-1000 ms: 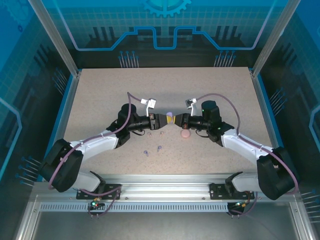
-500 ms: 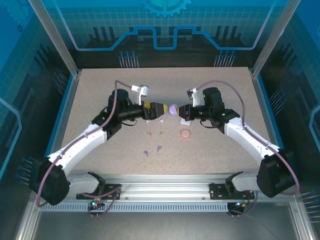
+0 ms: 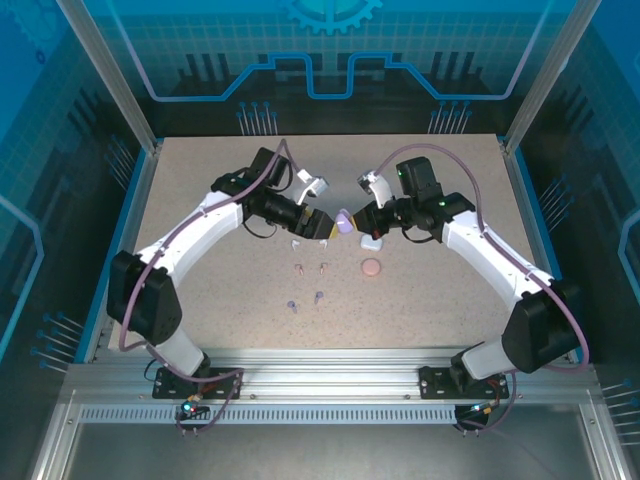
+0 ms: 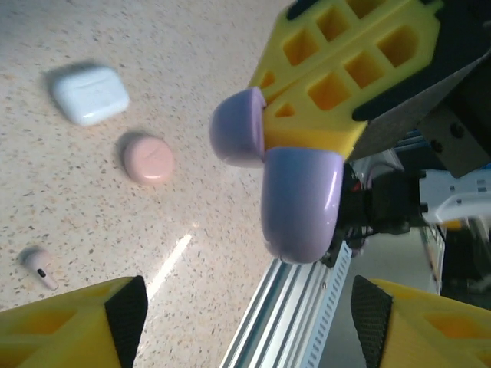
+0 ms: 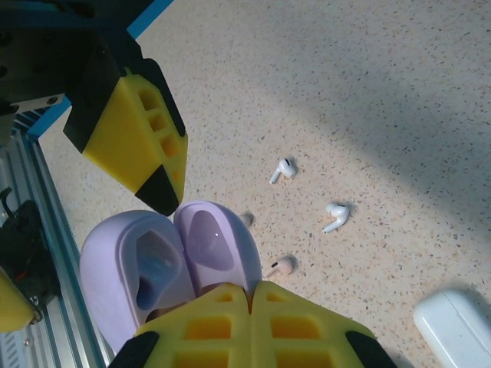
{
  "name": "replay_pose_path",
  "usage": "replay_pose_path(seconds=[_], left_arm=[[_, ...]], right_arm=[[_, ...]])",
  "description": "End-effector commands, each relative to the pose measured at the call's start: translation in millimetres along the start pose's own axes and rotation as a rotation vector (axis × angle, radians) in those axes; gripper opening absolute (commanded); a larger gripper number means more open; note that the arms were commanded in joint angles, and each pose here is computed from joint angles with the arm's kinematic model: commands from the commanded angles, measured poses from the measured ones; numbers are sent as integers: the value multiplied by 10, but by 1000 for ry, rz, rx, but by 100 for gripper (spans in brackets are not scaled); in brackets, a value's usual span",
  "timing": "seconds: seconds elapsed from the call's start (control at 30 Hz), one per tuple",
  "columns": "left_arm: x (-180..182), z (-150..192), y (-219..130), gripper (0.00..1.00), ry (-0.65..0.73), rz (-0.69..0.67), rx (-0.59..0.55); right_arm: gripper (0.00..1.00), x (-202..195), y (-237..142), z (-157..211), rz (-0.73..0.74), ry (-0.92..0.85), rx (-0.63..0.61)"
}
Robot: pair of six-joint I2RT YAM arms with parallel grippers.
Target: Insert the wireless bluetooth earbuds into the charging case
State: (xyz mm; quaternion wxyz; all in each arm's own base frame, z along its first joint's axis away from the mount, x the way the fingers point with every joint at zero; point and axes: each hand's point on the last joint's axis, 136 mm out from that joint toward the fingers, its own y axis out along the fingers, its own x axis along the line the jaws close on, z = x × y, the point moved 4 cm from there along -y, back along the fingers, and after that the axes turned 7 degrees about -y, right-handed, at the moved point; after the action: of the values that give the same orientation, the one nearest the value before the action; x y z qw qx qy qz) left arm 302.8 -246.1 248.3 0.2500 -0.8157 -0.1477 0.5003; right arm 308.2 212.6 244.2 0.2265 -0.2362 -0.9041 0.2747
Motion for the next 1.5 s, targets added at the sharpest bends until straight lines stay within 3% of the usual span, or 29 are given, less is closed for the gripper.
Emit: replay_pose_path(seconds=[0.0,0.17,0.4,1.2,1.47], left_arm=[[-220,45,-76,70,49,125,72],[-219,3,-31,68,45,168,94],[-184,-39,51,56,24,215,103],[-165,-107,92,34,42,227,59],[-159,-152,70,17,72,203,1]], right_arm=[[0,121,-3,-8,-52,-64,34],[0,172,14,-27,-50,-91,50],[0,210,22,-101,-62,-99,33],[0,235,84,-134,-68,-96,30],[0,238,72,-146,-65,-99,23]])
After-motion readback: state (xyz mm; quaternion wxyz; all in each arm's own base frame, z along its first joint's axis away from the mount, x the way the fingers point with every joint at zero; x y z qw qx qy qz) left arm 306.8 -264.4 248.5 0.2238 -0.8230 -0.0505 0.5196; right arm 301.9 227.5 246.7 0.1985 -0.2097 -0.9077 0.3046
